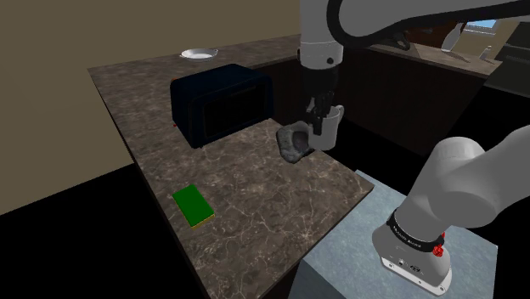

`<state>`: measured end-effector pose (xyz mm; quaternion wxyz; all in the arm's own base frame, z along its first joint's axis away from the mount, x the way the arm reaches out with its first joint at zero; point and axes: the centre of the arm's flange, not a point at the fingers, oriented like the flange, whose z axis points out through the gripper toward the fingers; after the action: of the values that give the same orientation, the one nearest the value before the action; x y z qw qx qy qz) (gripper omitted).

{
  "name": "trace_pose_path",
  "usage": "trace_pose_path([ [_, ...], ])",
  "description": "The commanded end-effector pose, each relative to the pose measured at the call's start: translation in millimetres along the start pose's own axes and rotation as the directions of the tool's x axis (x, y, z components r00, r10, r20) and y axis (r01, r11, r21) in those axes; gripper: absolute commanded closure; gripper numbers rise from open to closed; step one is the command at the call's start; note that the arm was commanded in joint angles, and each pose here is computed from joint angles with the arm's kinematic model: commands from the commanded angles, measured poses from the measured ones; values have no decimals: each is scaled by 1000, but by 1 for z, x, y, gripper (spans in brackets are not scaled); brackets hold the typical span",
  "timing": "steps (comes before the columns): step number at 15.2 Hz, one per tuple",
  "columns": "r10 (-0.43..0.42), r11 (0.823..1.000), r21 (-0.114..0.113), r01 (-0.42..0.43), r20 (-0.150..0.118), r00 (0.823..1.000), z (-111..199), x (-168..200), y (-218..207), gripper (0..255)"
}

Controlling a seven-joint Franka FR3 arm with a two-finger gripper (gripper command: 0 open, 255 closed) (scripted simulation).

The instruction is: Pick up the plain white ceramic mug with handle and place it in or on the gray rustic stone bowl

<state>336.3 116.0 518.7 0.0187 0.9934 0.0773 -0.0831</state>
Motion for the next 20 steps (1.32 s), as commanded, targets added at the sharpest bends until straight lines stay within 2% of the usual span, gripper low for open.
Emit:
trace_pose_path([
  [1,0,1000,0,0,0,1000,-6,13,21,255],
  [14,0,1000,0,0,0,1000,-38,104,161,255],
  [20,0,1000,0,0,0,1000,-7,109,160,255],
])
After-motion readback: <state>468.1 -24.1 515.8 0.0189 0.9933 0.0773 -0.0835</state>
